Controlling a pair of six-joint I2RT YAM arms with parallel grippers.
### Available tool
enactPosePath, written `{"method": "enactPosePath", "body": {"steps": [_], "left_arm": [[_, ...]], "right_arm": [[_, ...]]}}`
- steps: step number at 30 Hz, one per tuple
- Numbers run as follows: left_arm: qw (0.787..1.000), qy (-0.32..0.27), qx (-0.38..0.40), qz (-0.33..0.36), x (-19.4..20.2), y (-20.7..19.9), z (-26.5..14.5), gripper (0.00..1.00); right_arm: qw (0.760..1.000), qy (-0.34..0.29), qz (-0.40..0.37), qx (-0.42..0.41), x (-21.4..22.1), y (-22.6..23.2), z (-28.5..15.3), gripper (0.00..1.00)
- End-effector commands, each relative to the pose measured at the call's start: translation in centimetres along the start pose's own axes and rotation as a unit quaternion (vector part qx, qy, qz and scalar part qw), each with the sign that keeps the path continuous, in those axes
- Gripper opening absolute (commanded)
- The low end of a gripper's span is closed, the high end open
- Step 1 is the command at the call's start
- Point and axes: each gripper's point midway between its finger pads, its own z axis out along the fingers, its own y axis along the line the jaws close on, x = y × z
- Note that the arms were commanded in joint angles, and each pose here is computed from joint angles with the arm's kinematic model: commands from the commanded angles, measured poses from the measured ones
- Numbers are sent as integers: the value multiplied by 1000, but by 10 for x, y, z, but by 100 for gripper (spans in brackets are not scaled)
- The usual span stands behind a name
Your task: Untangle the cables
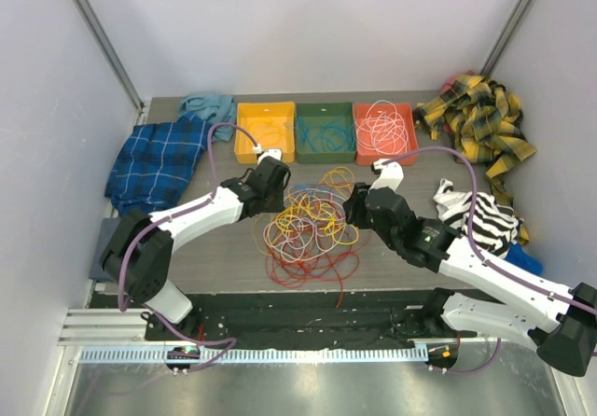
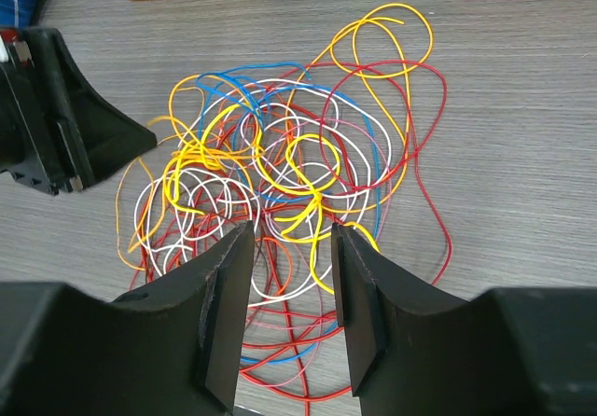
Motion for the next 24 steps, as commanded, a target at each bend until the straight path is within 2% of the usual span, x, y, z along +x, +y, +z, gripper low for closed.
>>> {"method": "enactPosePath", "body": {"steps": [1, 4, 6, 10, 13, 15, 17, 18, 21, 24], "left_arm": [[999, -28, 26, -9, -26, -11, -3, 25], [999, -27, 25, -3, -27, -11, -4, 12], [999, -23, 26, -2, -26, -11, -5, 0], [996, -67, 52, -6, -56, -17, -40, 0], [979, -185, 81, -24, -125, -20, -115, 0], [949, -287, 119, -47, -180, -24, -187, 0], [928, -344, 133, -51, -209, -22, -234, 0], [911, -382, 144, -60, -231, -20, -271, 0], [879, -445, 152, -70, -259, -9, -335, 0], [859, -485, 144, -72, -271, 5, -376, 0]], "right_arm": [[999, -33, 16, 0, -17, 1, -3, 46], [1000, -28, 13, 3, -14, 1, 0, 46], [1000, -28, 14, 1, -15, 2, 0, 46], [999, -31, 14, -1, -17, 3, -1, 46], [999, -36, 10, 0, -21, 3, -2, 45], [999, -38, 8, 0, -24, 5, -1, 45], [999, -39, 5, -3, -28, 8, -1, 45], [999, -40, 6, -3, -29, 9, -1, 45], [999, -39, 9, -12, -32, 13, -2, 45], [999, -38, 14, -20, -34, 18, -3, 45]]}}
